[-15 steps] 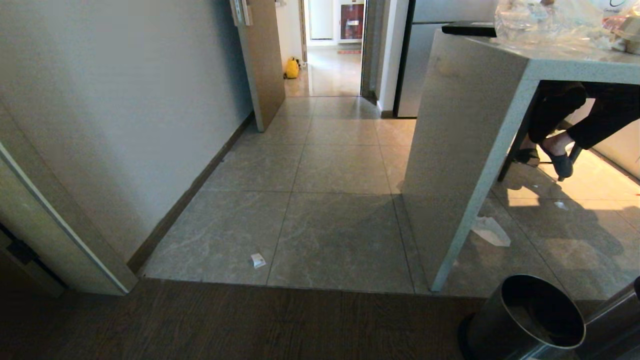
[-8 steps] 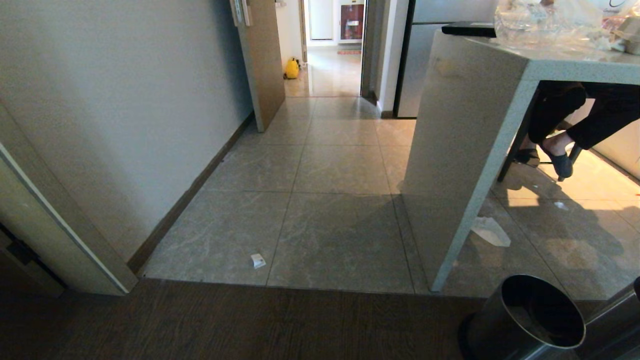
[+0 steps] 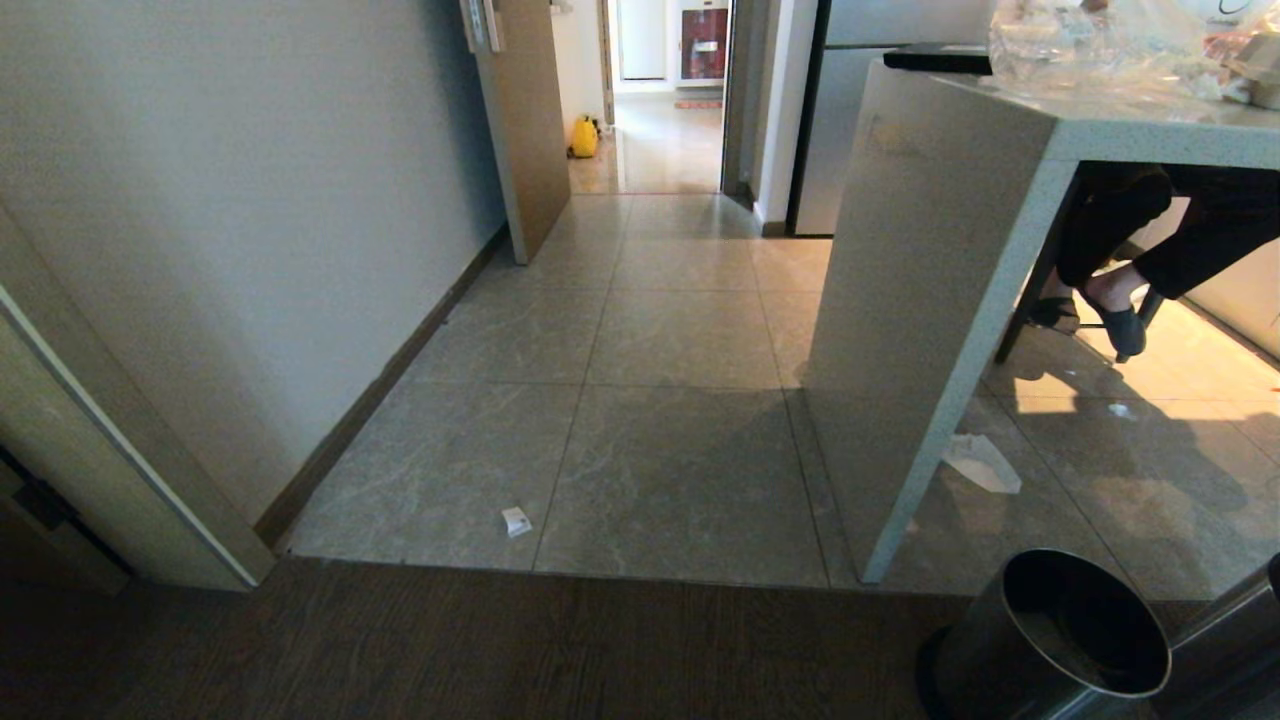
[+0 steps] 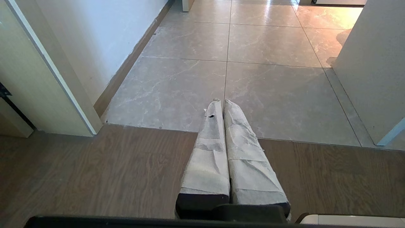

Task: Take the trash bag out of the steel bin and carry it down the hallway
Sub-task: Put the trash bag at the door

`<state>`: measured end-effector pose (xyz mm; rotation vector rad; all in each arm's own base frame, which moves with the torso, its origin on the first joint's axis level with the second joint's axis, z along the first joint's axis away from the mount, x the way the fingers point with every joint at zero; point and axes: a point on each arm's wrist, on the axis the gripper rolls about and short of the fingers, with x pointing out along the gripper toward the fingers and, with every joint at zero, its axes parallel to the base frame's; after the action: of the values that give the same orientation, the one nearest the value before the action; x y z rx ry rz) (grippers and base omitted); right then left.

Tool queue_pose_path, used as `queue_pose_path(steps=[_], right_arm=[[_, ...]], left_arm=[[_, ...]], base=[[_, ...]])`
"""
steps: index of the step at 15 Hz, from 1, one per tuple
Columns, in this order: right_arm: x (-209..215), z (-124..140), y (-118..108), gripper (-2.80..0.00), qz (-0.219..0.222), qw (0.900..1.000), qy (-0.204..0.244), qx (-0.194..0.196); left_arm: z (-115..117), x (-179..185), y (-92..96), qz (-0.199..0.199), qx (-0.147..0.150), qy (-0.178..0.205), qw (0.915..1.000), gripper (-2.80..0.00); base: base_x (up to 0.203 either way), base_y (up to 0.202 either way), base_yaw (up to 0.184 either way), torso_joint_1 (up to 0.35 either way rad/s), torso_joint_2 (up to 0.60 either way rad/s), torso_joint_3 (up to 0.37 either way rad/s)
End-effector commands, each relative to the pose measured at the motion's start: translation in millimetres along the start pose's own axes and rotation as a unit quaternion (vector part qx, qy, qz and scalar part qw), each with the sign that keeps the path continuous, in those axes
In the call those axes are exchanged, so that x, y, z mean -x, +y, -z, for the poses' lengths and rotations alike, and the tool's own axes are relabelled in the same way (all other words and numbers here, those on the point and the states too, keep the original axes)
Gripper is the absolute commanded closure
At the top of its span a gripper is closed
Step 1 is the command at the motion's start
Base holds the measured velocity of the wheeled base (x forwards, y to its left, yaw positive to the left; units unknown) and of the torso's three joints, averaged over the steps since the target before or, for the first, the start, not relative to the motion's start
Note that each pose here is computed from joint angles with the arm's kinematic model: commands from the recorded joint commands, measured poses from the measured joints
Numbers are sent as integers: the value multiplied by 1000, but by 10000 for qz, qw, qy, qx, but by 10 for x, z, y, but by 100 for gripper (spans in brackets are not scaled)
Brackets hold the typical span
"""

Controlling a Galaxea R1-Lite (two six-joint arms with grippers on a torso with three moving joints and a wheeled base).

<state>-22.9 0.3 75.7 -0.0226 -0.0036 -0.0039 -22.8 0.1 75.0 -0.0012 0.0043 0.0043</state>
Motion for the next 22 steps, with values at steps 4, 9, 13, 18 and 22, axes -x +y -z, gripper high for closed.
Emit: queue_pose_path(steps=[4, 9, 13, 18, 22], right_arm=[[-2, 3, 0, 0, 4, 10000, 10, -5], [-2, 3, 0, 0, 4, 10000, 10, -5], [-2, 3, 0, 0, 4, 10000, 10, -5], [-2, 3, 0, 0, 3, 10000, 10, -4], [-2, 3, 0, 0, 4, 10000, 10, -13]], left_arm=[[0, 0, 0, -2, 9, 1, 10000, 0], [0, 0, 0, -2, 2, 1, 10000, 0], [0, 0, 0, -2, 2, 1, 10000, 0], [0, 0, 0, 6, -13, 1, 10000, 0], [0, 0, 0, 6, -14, 1, 10000, 0]], base=[[0, 0, 0, 0, 0, 0], [0, 0, 0, 0, 0, 0], [0, 0, 0, 0, 0, 0], [0, 0, 0, 0, 0, 0], [2, 105, -4, 2, 2, 1]])
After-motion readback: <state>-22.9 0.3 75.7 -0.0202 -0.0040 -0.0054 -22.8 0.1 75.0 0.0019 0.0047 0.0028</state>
